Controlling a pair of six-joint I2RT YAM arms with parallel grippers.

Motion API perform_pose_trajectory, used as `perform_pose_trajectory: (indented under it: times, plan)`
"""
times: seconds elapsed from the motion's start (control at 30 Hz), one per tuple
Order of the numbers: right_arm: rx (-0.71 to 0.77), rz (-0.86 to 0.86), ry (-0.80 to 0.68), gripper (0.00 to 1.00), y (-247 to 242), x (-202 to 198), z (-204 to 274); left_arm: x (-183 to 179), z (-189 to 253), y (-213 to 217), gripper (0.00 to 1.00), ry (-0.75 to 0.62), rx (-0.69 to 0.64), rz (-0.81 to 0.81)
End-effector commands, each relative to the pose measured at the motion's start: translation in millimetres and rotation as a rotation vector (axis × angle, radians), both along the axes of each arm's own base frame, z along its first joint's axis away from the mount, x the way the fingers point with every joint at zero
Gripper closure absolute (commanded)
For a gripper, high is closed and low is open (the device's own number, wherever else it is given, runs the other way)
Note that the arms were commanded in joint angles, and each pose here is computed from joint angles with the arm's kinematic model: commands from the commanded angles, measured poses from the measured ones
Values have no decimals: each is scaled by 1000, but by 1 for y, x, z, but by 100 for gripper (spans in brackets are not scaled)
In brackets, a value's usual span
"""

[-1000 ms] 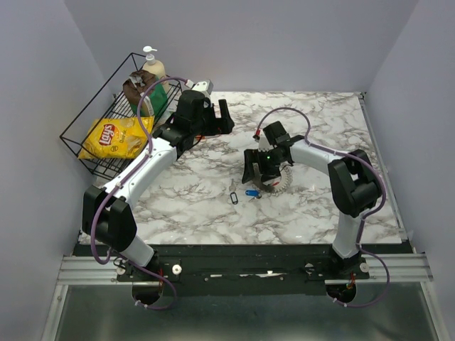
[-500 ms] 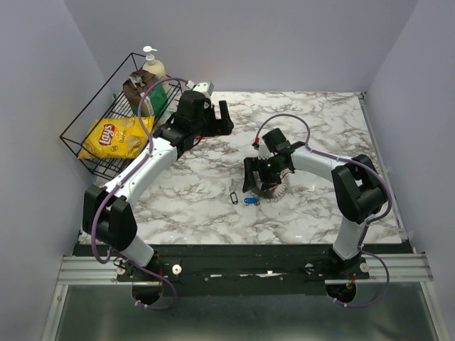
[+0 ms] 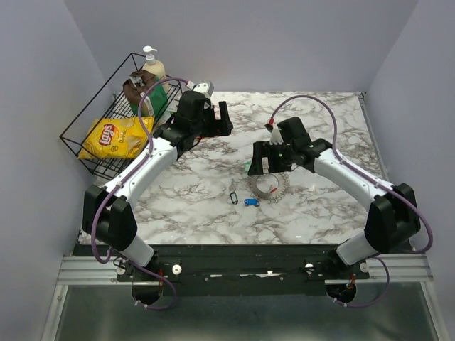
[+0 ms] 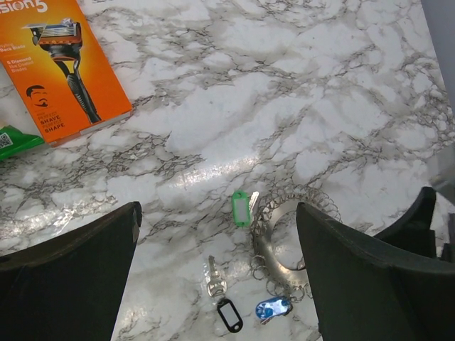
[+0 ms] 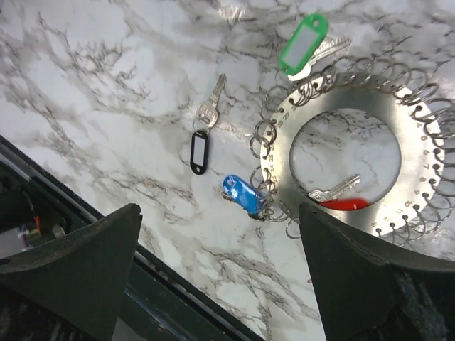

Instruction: Put the keys on the keyring

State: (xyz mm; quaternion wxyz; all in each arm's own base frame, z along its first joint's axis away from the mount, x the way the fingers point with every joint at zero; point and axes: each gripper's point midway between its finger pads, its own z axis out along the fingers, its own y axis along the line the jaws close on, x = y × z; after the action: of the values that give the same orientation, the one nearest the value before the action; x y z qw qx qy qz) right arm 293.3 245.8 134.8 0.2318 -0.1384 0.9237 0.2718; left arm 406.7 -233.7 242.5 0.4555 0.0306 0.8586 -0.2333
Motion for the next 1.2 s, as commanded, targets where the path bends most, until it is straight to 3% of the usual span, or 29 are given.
perform_pose_trajectory:
  times: [0.0, 0.43, 1.17]
  plan:
    - [-7, -132, -92, 0, -21, 21, 19, 3, 16, 1, 1, -52, -27, 24]
    - [-66, -265, -121, 0, -60, 37, 14, 2, 22, 1, 1, -83, -39, 14]
    - [-127, -306, -68, 1, -84, 34, -26, 3, 18, -5, 1, -82, -30, -41]
